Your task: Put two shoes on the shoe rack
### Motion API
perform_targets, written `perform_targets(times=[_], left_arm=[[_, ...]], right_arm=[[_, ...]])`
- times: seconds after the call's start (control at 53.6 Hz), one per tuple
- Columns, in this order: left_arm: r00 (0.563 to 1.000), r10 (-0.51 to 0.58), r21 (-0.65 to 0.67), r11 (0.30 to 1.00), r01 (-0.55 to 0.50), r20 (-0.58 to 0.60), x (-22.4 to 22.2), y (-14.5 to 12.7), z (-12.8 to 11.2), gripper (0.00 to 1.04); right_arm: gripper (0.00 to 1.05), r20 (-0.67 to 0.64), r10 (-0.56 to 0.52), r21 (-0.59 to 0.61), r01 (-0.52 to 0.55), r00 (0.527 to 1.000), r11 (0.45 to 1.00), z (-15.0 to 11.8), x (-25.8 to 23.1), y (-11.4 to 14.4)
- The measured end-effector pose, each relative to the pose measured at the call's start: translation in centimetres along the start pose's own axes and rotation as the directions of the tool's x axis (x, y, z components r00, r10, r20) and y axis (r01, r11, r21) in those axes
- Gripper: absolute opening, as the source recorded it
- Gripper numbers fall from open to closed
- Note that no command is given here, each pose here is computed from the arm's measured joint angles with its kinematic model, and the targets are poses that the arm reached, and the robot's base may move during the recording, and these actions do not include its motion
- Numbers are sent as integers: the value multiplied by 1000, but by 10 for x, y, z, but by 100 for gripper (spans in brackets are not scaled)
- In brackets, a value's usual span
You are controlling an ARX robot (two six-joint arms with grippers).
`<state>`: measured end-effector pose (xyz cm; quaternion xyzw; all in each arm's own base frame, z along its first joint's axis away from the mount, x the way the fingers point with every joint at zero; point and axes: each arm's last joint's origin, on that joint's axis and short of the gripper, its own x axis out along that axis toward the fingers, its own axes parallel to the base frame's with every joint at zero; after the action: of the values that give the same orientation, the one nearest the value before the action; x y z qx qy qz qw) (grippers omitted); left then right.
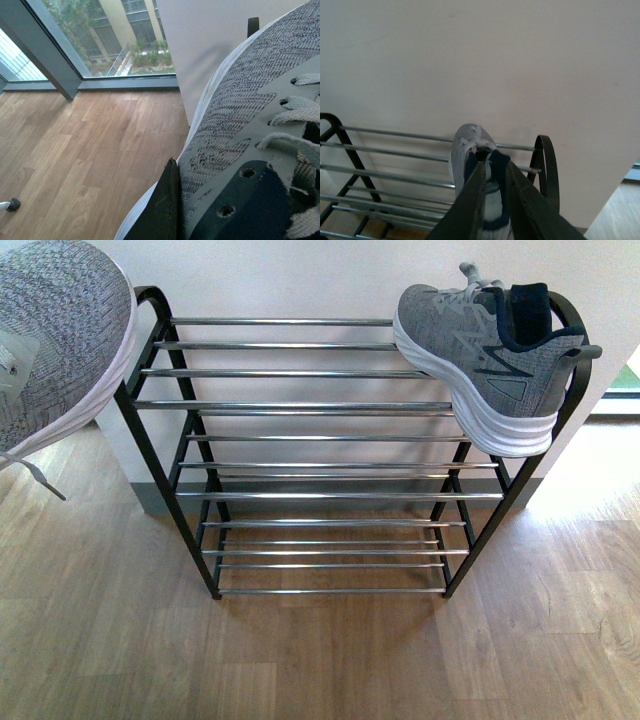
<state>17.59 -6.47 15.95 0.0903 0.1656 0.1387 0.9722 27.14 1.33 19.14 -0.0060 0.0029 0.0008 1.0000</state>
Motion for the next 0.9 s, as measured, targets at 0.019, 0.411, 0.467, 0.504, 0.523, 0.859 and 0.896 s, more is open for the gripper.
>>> perform_targets(times=[0.019, 0.411, 0.467, 0.504, 0.523, 0.859, 0.896], left_arm=[[1000, 0, 0, 1000, 0, 0, 0, 0, 0, 2], [1000, 0, 0, 1000, 0, 0, 0, 0, 0, 2], [1000, 1, 0, 1000, -1, 0, 0, 0, 0, 2], [1000, 1, 0, 1000, -1, 0, 0, 0, 0, 2], [1000, 1, 0, 1000, -1, 0, 0, 0, 0, 2], [1000, 1, 0, 1000, -1, 0, 0, 0, 0, 2], [1000, -1, 0, 1000, 1, 0, 0, 0, 0, 2]], right_arm=[[5, -2, 0, 0, 0, 1000, 1000, -2, -6, -1], [2, -3, -3, 5, 3, 1000, 1000, -16, -65, -13], [1, -4, -3, 5, 3, 1000, 1000, -17, -72, -13], [1, -5, -3, 5, 3, 1000, 1000, -18, -75, -13], [1, -5, -3, 5, 3, 1000, 1000, -18, -79, -13], [1, -7, -4, 5, 4, 1000, 1000, -30, -110, -13], [2, -6, -4, 5, 4, 1000, 1000, -30, -113, -13]])
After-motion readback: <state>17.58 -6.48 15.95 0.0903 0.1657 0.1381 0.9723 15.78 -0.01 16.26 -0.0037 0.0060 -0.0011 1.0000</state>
